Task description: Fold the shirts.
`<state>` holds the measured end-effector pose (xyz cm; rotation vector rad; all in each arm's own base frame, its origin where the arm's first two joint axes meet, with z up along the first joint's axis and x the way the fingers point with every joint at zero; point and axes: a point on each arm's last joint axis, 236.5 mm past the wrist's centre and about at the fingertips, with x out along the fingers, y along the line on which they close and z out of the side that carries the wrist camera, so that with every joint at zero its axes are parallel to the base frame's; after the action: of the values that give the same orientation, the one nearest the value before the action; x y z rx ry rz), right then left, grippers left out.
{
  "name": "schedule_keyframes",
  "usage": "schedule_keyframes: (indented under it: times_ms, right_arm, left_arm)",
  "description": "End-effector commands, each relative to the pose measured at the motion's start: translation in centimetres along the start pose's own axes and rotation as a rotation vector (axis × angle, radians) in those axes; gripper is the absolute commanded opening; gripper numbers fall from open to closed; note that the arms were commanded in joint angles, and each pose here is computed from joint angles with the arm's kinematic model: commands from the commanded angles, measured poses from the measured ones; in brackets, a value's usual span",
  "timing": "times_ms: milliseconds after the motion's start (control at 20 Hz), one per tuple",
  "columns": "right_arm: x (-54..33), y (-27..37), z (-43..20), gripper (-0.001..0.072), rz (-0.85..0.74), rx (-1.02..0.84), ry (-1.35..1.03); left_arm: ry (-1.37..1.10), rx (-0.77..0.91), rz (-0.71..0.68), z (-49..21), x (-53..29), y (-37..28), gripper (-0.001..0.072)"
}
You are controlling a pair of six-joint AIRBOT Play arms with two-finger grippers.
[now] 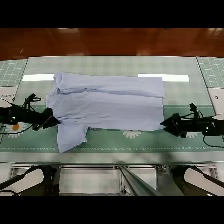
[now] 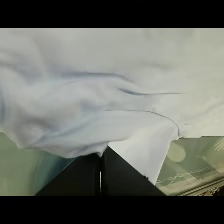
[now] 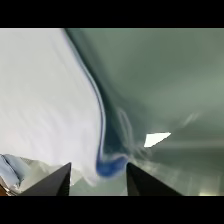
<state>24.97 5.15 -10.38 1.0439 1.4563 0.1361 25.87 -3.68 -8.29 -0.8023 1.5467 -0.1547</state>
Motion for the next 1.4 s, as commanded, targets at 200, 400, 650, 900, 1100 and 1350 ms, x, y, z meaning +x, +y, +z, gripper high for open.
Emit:
schedule_keyframes:
  times_ms: [200, 400, 650, 900, 1100, 1350]
  right_arm:
    - [1.2, 4.6, 0.7, 0.0025, 0.046, -0.198, 0.073]
    - [-0.8, 5.2, 1.3, 0.0024, 0.067, -0.206, 0.024]
    - [-3.4, 8.7, 3.9, 0.0025, 0.088, -0.288, -0.053]
    - [-7.3, 13.3, 8.5, 0.0025, 0.101, -0.375, -0.202]
    - [-7.6, 16.1, 12.1, 0.0025, 0.181, -0.369, -0.241]
    - [-4.5, 16.6, 15.9, 0.0025, 0.176, -0.361, -0.246]
  left_arm:
    - [0.02, 0.033, -0.015, -0.4, -0.2, -0.3, 0.0027]
    - [-0.009, 0.047, -0.024, 0.6, -1.6, -0.3, 0.0027]
    - [-0.188, 0.12, -0.069, 6.2, -5.7, -4.1, 0.0027]
    - [-0.297, 0.195, -0.122, 12.0, -8.8, -8.6, 0.0026]
    - [-0.303, 0.207, -0.125, 16.3, -7.8, -10.7, 0.0026]
    - [-0.287, 0.206, -0.132, 21.1, -5.3, -12.2, 0.0027]
